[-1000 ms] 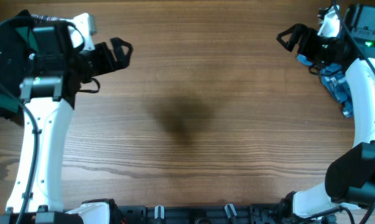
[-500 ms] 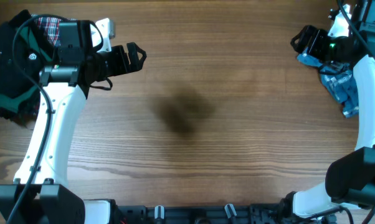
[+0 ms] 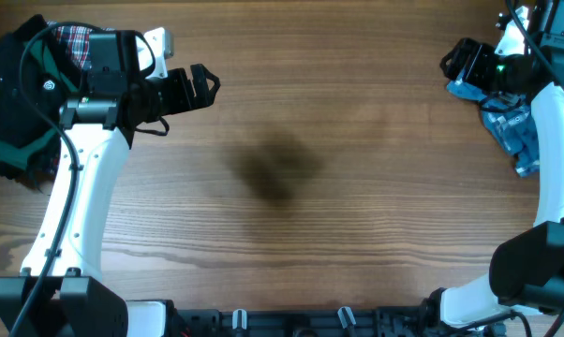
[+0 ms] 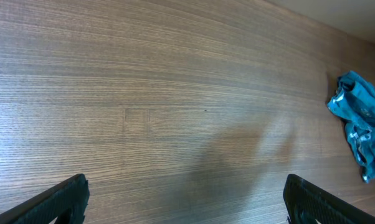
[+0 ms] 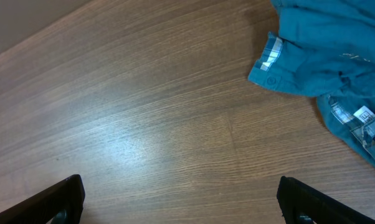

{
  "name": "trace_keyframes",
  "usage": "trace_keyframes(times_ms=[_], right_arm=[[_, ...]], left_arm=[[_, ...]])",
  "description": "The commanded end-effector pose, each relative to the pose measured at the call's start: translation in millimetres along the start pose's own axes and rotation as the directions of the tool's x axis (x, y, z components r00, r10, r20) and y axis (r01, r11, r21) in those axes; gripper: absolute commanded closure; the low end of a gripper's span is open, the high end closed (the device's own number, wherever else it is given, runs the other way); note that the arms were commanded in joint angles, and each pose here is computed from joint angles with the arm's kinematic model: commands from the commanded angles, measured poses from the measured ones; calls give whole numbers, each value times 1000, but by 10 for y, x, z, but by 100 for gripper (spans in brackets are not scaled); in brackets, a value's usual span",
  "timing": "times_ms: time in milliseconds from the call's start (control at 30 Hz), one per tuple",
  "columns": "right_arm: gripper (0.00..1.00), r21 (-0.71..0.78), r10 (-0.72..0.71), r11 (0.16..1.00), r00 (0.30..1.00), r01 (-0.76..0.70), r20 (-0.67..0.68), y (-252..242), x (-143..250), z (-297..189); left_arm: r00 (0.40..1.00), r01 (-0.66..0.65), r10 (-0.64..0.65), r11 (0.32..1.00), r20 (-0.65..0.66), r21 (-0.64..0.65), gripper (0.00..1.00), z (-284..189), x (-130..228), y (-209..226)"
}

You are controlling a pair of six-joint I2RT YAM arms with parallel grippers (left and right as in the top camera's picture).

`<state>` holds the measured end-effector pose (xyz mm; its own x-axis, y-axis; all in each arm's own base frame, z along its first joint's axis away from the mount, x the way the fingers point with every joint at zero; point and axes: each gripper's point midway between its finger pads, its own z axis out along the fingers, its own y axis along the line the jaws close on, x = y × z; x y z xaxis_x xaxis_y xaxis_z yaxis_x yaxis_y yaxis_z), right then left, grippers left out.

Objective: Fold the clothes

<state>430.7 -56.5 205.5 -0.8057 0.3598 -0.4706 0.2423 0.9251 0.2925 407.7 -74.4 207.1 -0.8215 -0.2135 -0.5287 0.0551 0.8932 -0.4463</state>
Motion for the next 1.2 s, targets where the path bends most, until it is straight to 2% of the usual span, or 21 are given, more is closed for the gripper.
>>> trace_keyframes(times_ms=[0, 200, 367, 533, 600, 767, 933, 1067, 1167], right_arm=[[0, 16, -19, 1000, 1000, 19, 18, -24, -86, -4], [0, 16, -19, 1000, 1000, 19, 18, -25, -85, -3], [0, 16, -19, 1000, 1000, 19, 18, -25, -85, -3], [0, 16, -19, 1000, 1000, 19, 18, -25, -85, -3], [0, 16, -19, 1000, 1000, 19, 18, -24, -86, -4], [0, 16, -19, 1000, 1000, 19, 18, -25, -85, -3], [0, 16, -19, 1000, 1000, 19, 18, -24, -86, -4], [0, 16, -19, 1000, 1000, 19, 18, -24, -86, -4], [0, 16, -19, 1000, 1000, 19, 18, -25, -85, -3]], left_arm=[[1000, -17, 17, 1000, -14, 4, 0, 41, 26, 5], [1000, -17, 17, 1000, -14, 3, 0, 41, 26, 6], [1000, -8, 11, 993, 21, -122, 0, 8, -45, 252], [999, -12, 16, 992, 32, -126, 0, -39, -57, 233], [997, -18, 30, 985, 67, -170, 0, -160, -104, 256], [983, -48, 73, 988, 168, -147, 0, -557, -213, 43], [994, -20, 44, 973, 97, -230, 0, -1036, 238, 85], [969, -17, 68, 977, 237, -212, 0, -1497, 194, -55], [906, -46, 120, 981, 405, -187, 0, -1882, 57, -209]])
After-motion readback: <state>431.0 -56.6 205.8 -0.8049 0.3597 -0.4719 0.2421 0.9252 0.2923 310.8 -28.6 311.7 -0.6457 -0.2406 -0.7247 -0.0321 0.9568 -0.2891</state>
